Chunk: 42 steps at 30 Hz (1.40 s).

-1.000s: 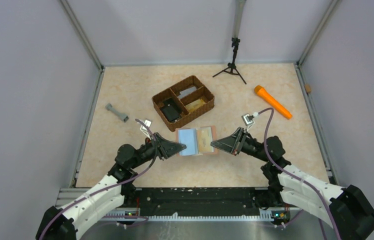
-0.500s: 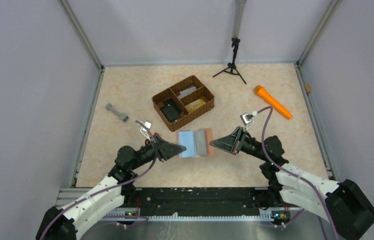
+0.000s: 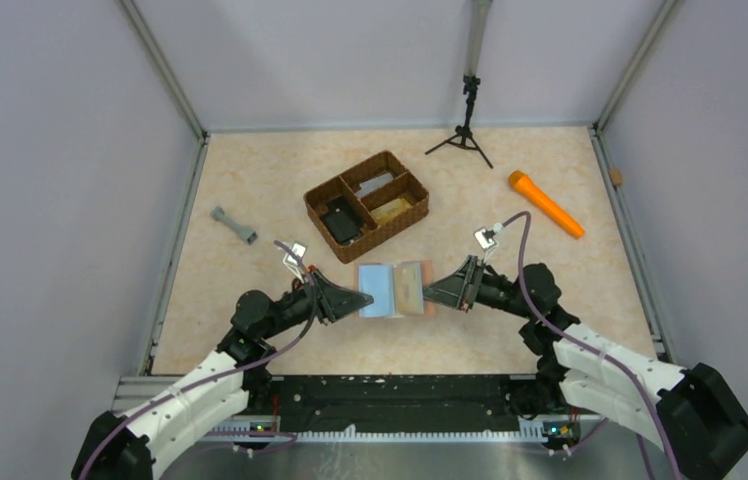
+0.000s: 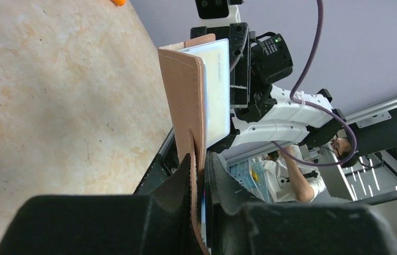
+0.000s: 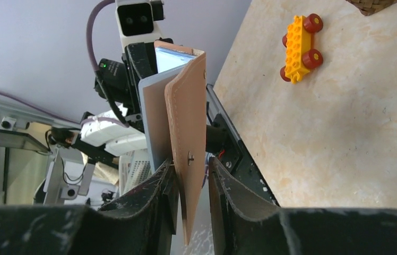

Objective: Take the credit cards out of the card holder
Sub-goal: Remove the credit card from the card holder.

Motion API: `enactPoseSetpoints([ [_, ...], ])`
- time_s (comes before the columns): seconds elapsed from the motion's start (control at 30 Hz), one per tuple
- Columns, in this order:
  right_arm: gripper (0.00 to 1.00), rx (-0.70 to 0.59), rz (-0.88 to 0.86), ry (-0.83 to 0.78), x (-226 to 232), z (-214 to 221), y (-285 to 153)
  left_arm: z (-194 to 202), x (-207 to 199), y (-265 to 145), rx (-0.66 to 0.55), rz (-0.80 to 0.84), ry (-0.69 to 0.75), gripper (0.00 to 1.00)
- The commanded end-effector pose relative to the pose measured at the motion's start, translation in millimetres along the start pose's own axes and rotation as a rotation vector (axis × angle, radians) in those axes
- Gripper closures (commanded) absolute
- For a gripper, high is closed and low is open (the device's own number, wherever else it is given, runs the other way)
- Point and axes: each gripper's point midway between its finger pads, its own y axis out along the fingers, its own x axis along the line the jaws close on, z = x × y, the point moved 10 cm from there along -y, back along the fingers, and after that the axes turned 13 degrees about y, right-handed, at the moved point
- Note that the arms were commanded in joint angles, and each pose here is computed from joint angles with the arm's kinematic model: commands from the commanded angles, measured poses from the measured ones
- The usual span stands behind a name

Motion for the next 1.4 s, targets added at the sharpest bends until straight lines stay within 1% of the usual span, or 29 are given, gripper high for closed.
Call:
enactPoseSetpoints([
  [0.0,0.70,0.036,-0.058,-0.073,18,-6,5,-13,-15,7,0.006,0.073,0.060,1.00],
  [0.07,0.65,0.049,-0.073,-0.075,21,-7,6,-14,-13,10,0.016,0.065,0.064,1.00],
  [0.13,0.63,0.067,-0.078,-0.074,22,-7,9,-14,-10,12,0.022,0.050,0.057,1.00],
  [0.3,0.62,0.120,-0.067,-0.078,25,-4,19,-12,-8,17,0.020,0.062,0.040,1.00],
  [0.43,0.61,0.135,0.004,-0.088,21,-3,26,-12,-10,21,0.031,0.074,0.041,1.00],
  [0.47,0.59,0.139,0.015,-0.101,21,-2,27,-12,-10,21,0.032,0.072,0.041,1.00],
  [0.57,0.44,0.156,0.020,-0.128,22,1,26,-12,-9,22,0.037,0.056,0.046,1.00],
  [0.6,0.41,0.158,0.031,-0.131,21,1,26,-12,-9,22,0.039,0.054,0.048,1.00],
  [0.7,0.39,0.165,0.075,-0.148,20,1,28,-13,-9,24,0.041,0.054,0.051,1.00],
  [0.87,0.39,0.174,0.121,-0.165,18,2,31,-15,-10,28,0.050,0.062,0.050,1.00],
  [0.93,0.38,0.169,0.135,-0.167,18,1,32,-15,-11,30,0.053,0.064,0.053,1.00],
  [1.0,0.34,0.167,0.146,-0.171,17,0,32,-14,-9,30,0.060,0.059,0.051,1.00],
  [1.07,0.25,0.169,0.148,-0.174,18,1,32,-13,-8,31,0.063,0.048,0.050,1.00],
  [1.13,0.22,0.170,0.147,-0.176,20,0,33,-12,-7,31,0.071,0.035,0.053,1.00],
  [1.17,0.18,0.171,0.146,-0.176,21,0,33,-12,-7,32,0.073,0.026,0.058,1.00],
  [1.23,0.16,0.168,0.144,-0.179,22,0,33,-12,-6,33,0.082,0.008,0.065,1.00],
  [1.37,0.15,0.164,0.141,-0.182,24,0,34,-10,-5,34,0.089,-0.002,0.074,1.00],
])
